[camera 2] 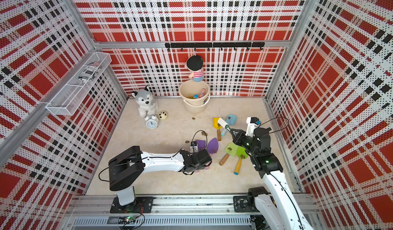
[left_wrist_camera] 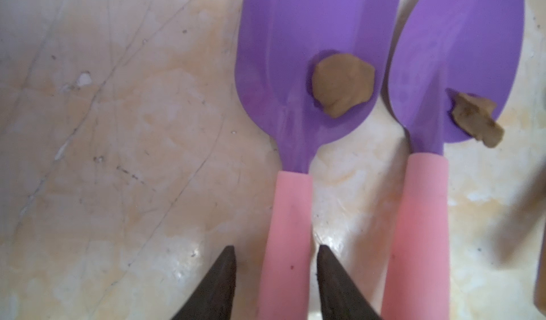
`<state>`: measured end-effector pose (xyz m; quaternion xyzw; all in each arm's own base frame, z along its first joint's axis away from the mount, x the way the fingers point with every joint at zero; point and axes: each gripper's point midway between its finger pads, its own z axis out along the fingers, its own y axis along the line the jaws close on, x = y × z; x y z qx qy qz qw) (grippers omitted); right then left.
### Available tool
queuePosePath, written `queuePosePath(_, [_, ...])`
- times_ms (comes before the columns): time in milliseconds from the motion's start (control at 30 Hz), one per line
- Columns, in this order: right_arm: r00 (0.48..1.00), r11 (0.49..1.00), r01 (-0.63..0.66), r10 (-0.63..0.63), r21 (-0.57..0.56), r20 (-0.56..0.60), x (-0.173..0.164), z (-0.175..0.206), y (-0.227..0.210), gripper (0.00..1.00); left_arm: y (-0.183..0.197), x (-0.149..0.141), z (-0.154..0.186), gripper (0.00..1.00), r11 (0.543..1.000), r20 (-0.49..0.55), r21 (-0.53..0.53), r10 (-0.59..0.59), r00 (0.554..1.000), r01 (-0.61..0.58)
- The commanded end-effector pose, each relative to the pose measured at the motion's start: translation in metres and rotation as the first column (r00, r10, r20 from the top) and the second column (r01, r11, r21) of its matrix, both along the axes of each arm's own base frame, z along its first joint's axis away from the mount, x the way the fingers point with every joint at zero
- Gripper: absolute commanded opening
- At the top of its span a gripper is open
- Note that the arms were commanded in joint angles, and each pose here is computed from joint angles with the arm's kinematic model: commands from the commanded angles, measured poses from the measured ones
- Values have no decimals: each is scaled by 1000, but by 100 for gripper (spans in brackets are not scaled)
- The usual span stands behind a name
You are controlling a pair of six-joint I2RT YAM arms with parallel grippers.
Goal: Brush the soil off the hand trowel and place it into the bucket
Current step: Pick up the hand trowel from the center of the board.
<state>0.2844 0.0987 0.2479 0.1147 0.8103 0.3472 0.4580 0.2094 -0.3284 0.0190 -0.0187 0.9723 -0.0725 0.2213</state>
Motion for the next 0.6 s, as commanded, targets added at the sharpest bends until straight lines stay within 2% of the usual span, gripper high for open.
queuePosePath(0, [999,1000,18,-18,-2,43,3,12,-4,0,-2,-20,-6,44,997,-60,21,-70,996,71])
queuePosePath(300, [999,1000,26,-26,13,31,4,9,-4,0,3,-23,-9,28,996,-63,57,-64,996,68])
queuePosePath(433, [999,999,33,-33,7,31,3,10,-5,0,2,-20,1,22,996,-55,52,-67,996,70])
queuePosePath(567, [999,999,30,-30,11,27,3,10,-5,0,1,-20,19,11,995,-82,22,-99,992,101])
